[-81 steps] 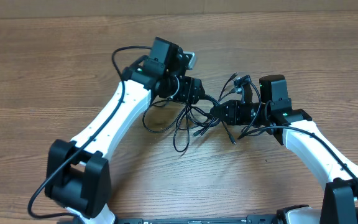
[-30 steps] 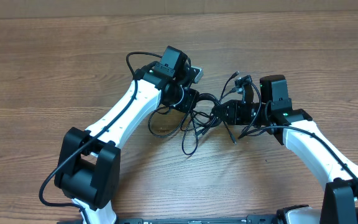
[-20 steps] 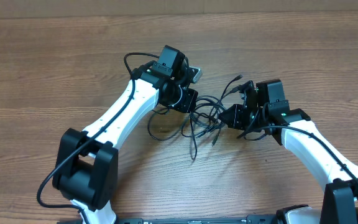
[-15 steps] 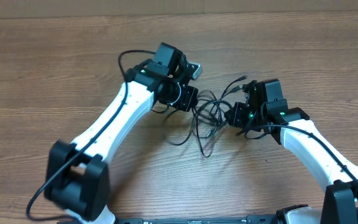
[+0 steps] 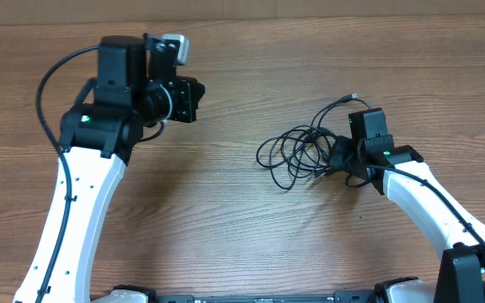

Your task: Untangle cables

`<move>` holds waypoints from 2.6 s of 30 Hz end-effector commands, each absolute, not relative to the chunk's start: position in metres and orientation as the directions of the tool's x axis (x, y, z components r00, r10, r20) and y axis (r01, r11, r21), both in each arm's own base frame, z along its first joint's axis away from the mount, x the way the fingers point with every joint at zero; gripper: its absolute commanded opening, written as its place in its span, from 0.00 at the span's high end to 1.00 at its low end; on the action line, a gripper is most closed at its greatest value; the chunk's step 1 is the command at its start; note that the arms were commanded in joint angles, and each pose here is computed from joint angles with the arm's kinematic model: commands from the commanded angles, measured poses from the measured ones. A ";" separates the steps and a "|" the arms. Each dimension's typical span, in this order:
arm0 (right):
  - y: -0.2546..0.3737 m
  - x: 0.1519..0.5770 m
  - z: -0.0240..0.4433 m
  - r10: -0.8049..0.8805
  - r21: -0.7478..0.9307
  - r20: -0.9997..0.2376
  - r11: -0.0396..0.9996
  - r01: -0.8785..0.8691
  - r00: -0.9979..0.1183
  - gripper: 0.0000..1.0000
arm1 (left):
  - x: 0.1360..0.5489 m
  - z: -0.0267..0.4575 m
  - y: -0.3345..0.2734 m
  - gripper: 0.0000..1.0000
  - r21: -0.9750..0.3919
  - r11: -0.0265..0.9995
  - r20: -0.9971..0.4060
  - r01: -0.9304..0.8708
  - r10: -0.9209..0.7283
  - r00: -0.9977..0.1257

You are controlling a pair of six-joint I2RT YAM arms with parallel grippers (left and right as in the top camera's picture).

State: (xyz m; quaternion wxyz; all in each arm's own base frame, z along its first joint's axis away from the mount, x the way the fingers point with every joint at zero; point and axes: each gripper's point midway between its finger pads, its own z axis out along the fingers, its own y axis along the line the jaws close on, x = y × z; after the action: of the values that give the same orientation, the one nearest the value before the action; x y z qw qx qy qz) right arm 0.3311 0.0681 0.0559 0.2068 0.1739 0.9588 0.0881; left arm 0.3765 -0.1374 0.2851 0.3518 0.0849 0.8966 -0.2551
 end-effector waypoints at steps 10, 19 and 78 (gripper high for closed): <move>0.215 0.304 0.189 -0.081 0.756 -0.552 0.371 -0.539 -0.830 0.96 | 0.379 0.261 -0.147 0.95 -0.460 0.837 -0.586 0.296 -0.036 -0.809; 0.073 0.323 0.078 0.261 0.209 -0.333 0.957 0.199 -0.906 0.95 | 0.376 0.256 -0.161 0.64 -0.473 0.814 -0.576 0.336 0.003 -0.817; 0.103 0.346 0.164 0.144 0.413 -0.393 0.910 -0.034 -0.908 0.00 | 0.319 0.366 -0.303 0.96 -0.546 0.393 -0.686 0.739 0.297 -0.665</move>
State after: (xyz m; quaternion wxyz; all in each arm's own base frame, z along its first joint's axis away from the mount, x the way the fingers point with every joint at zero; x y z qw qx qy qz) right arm 0.3397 0.0959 0.1461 0.1867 0.0487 0.9628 0.1890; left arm 0.3449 -0.2989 0.3078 0.2199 0.3045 0.8411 -0.3892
